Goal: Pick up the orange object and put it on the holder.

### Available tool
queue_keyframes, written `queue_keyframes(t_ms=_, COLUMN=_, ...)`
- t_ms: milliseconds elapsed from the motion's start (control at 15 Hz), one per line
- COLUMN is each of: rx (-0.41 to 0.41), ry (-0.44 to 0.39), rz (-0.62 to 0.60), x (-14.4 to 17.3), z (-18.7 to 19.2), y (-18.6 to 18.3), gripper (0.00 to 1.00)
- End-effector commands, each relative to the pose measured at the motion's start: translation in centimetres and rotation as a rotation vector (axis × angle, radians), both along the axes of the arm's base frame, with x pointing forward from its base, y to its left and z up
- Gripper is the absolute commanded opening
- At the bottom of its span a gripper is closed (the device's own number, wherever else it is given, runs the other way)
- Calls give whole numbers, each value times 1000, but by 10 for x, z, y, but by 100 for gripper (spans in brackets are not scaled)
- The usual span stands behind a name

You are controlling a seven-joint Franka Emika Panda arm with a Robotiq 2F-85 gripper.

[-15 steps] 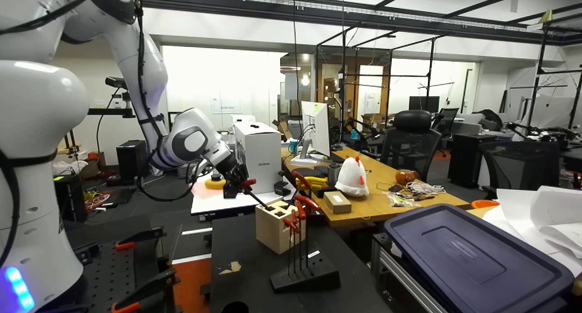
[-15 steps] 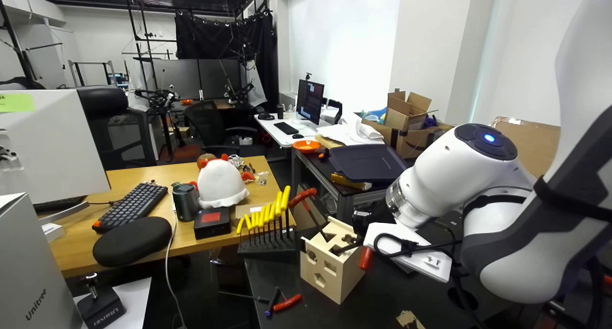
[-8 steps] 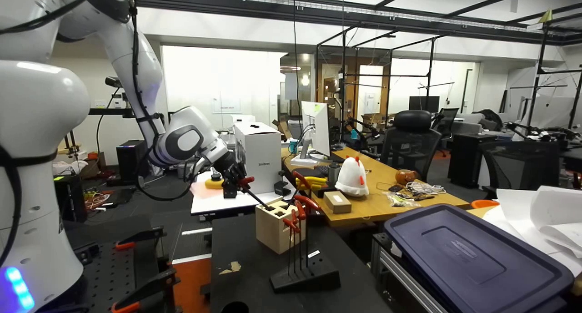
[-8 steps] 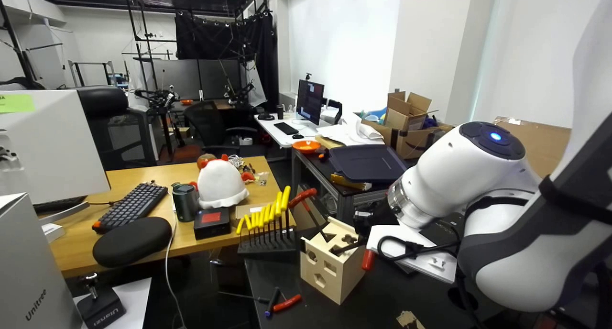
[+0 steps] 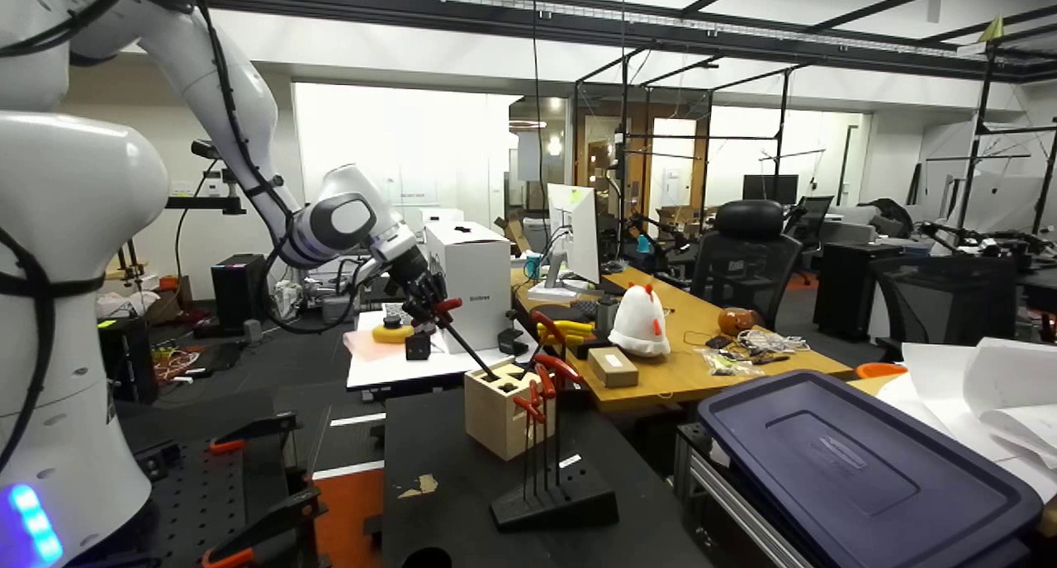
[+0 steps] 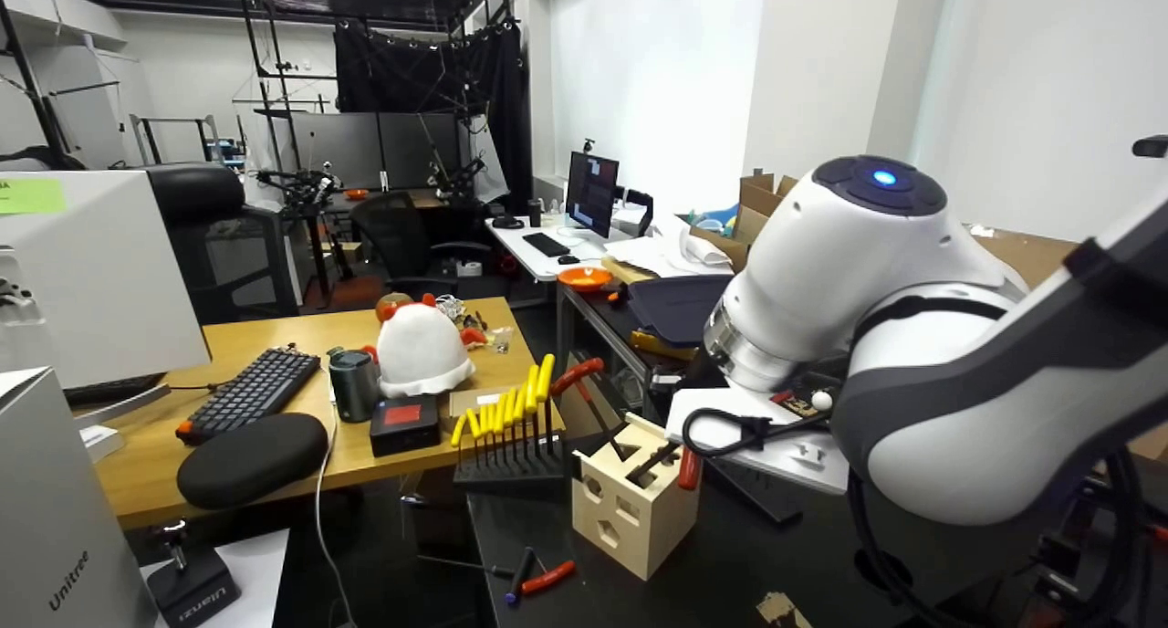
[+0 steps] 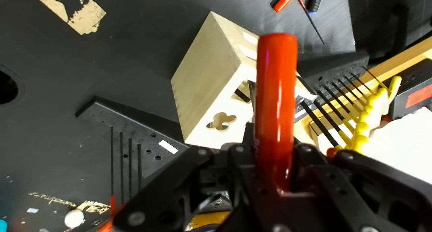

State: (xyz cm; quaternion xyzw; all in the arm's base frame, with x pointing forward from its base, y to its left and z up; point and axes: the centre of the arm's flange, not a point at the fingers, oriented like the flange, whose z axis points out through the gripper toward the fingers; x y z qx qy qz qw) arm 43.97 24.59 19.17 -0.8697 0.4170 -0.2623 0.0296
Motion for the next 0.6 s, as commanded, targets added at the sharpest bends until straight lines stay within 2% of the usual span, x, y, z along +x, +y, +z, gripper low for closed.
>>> queue_keyframes(t_ms=0, rx=-11, ry=51, rz=14, x=27, z=42, y=16, gripper=5)
queue_keyframes(t_ms=533, rx=-112, ry=155, rz=28, x=64, z=85, y=49, gripper=5)
